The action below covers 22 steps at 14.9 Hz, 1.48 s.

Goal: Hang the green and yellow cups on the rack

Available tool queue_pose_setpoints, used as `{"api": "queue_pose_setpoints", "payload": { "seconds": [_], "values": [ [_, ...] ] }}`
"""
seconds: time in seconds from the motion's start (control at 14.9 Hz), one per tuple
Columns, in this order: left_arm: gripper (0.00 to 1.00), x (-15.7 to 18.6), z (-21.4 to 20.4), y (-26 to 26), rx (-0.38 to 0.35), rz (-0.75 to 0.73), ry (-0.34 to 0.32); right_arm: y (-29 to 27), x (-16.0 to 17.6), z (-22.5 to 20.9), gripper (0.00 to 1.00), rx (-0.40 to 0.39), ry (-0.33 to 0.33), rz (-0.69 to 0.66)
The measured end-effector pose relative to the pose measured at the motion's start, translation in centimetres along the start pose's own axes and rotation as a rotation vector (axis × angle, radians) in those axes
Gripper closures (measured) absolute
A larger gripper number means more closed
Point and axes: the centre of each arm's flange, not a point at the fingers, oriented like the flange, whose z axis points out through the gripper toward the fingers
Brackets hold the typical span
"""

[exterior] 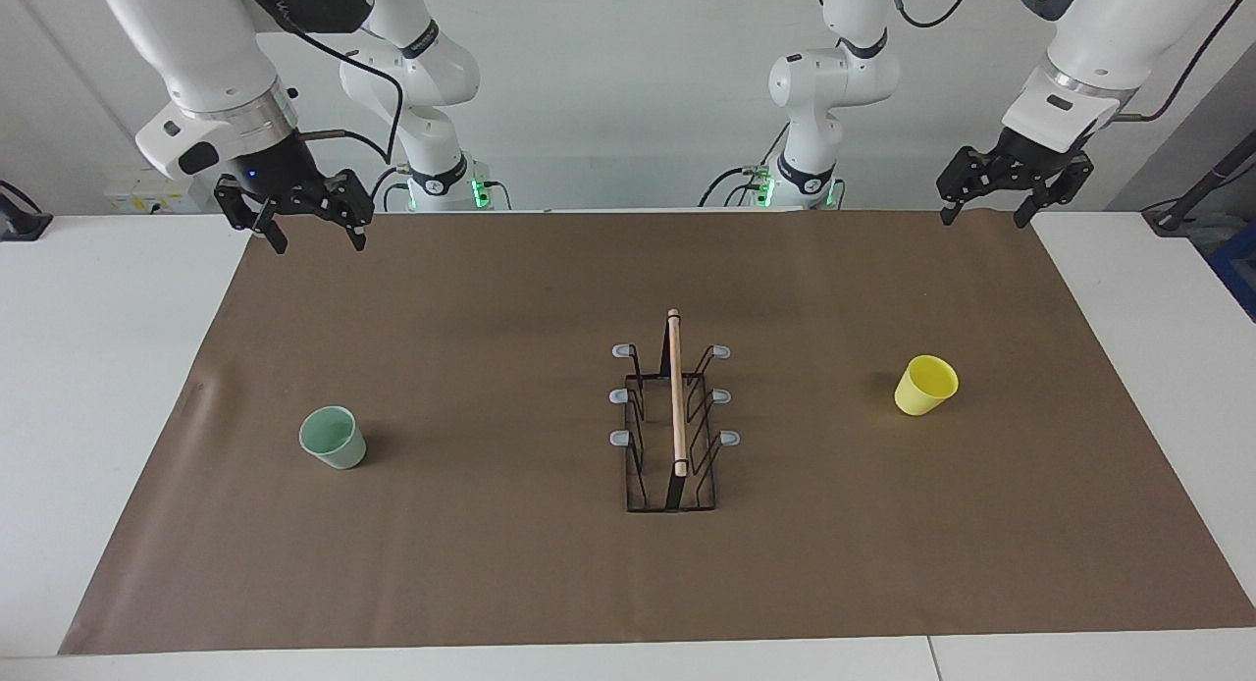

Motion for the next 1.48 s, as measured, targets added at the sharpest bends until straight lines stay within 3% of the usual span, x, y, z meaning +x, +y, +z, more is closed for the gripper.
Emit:
{"api": "queue_pose_setpoints", "payload": {
  "seconds": [0.13, 0.4, 0.74, 1.14, 1.48],
  "values": [
    [0.00, 0.0, 0.0, 0.0, 0.000, 0.000, 0.000, 0.1, 0.6, 1.1, 0.00, -0.005, -0.008, -0.006],
    [0.00, 0.0, 0.0, 0.0, 0.000, 0.000, 0.000, 0.0, 2.7, 4.5, 0.00, -0.112, -0.039, -0.064],
    [0.00, 0.0, 0.0, 0.0, 0.000, 0.001, 0.000, -0.1, 4.3, 7.2, 0.00, -0.320, -0.114, -0.326],
    [0.00, -0.3, 0.4, 0.5, -0.001, 0.003, -0.020, -2.1, 6.7, 11.7, 0.00, -0.436, -0.169, -0.512],
    [0.00, -0.5, 2.1, -0.5, -0.031, -0.062, -0.062, -3.6, 8.7, 16.5, 0.00, -0.614, -0.219, -0.740]
  ]
}}
